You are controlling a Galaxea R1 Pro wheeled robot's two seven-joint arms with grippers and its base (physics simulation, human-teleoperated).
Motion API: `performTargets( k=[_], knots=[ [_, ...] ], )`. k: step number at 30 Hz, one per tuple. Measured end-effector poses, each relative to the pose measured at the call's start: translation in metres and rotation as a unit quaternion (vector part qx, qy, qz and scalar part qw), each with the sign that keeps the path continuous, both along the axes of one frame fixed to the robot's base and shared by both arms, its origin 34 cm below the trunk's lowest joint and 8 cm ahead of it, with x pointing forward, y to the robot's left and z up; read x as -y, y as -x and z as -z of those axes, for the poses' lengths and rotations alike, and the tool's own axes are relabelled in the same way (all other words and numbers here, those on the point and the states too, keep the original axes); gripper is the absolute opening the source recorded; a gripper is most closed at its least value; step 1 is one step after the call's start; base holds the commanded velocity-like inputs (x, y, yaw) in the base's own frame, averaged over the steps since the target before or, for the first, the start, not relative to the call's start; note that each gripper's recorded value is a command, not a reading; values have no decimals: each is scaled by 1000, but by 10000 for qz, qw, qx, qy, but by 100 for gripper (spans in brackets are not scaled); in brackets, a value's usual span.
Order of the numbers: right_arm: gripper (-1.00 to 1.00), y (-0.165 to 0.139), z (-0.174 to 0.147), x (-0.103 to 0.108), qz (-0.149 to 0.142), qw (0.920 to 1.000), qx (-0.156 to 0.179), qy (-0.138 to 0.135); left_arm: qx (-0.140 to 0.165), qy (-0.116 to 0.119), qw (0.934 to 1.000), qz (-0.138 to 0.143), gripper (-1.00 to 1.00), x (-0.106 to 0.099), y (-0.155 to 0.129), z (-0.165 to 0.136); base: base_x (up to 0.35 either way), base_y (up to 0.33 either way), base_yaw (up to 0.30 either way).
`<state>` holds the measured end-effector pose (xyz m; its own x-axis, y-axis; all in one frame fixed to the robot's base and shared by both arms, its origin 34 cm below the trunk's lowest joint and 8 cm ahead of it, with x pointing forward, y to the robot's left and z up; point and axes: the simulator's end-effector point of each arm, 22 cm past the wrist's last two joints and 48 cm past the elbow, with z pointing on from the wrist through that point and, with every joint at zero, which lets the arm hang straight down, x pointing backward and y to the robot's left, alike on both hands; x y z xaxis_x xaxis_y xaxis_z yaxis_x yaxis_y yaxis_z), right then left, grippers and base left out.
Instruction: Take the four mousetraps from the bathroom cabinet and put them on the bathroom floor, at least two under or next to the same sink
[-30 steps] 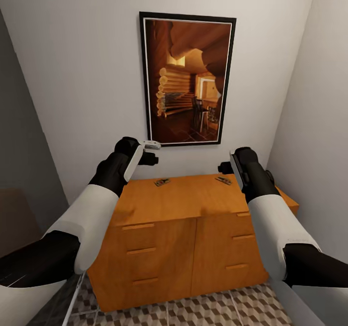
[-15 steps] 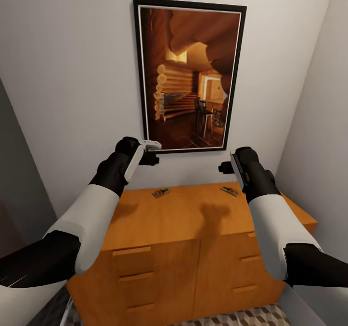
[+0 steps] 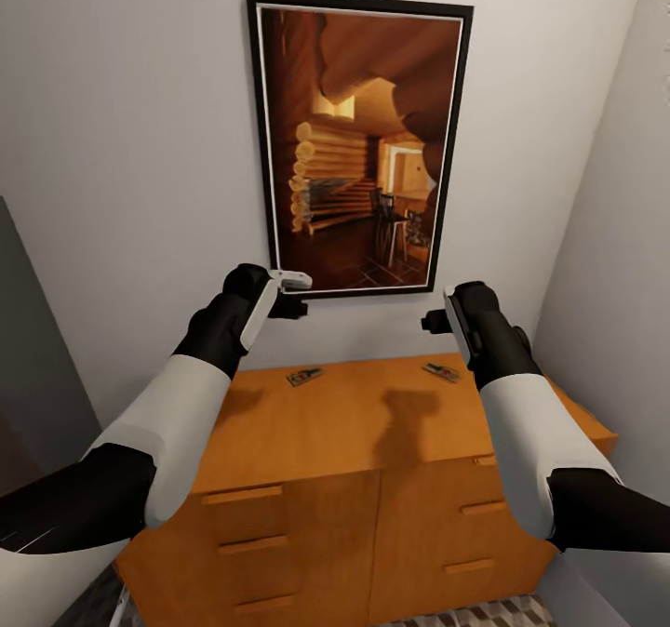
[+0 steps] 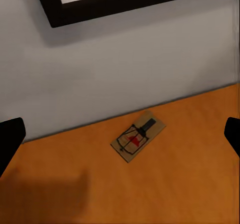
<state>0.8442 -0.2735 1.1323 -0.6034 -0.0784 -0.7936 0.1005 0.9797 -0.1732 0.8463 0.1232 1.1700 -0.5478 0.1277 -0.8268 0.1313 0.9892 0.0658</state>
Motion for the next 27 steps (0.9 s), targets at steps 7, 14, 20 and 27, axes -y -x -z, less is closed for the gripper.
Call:
performTargets(
  k=[7,14,20,27],
  knots=[
    [100,0,-1,1,4,10000,4,13,-12,22,10000,2,100,0,0,1,3,-258,0],
    [100,0,-1,1,11,10000,5,24,-21,32,10000,5,100,1,0,1,1,-286,0],
    [100,0,-1,1,8,10000,6,35,-21,33,10000,4,100,1,0,1,0,-273,0],
    [100,0,-1,-1,-5,10000,7,27,-33,42,10000,4,100,1,0,2,0,-91,110]
  ],
)
